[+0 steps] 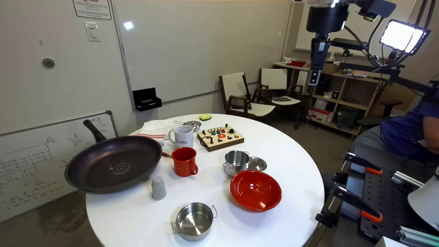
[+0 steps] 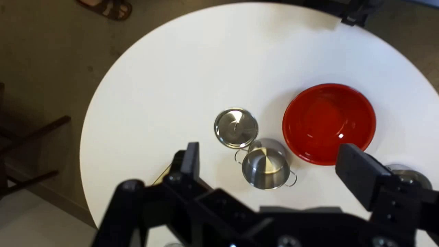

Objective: Press the button on the object on the table.

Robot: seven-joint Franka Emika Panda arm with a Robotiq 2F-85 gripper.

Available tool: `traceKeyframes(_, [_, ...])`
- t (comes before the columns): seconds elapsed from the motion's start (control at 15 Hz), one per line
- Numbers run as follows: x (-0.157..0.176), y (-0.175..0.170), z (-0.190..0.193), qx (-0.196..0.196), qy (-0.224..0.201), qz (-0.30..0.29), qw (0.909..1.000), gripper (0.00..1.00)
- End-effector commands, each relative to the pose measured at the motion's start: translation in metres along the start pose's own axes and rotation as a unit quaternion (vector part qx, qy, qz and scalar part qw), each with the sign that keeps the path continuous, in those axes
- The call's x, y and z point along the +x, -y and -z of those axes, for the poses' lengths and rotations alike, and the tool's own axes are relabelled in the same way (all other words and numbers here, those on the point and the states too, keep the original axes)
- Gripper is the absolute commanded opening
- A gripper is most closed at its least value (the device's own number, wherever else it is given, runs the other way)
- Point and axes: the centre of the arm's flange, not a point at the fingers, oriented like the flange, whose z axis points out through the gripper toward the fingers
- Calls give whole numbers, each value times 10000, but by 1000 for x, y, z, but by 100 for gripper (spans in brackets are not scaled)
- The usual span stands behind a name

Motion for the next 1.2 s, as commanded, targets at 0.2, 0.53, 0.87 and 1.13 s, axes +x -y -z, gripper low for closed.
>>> traceKeyframes(0.2, [45, -7, -36, -70, -157, 251, 9995, 100])
traceKeyframes(0.53, [43, -7, -31, -89, -203, 243, 9995, 100])
traceKeyframes(0.87, [86, -4, -54, -168, -230, 37, 9996, 100])
traceKeyframes(1.13, [128, -22, -89, 105, -144, 165, 9997, 100])
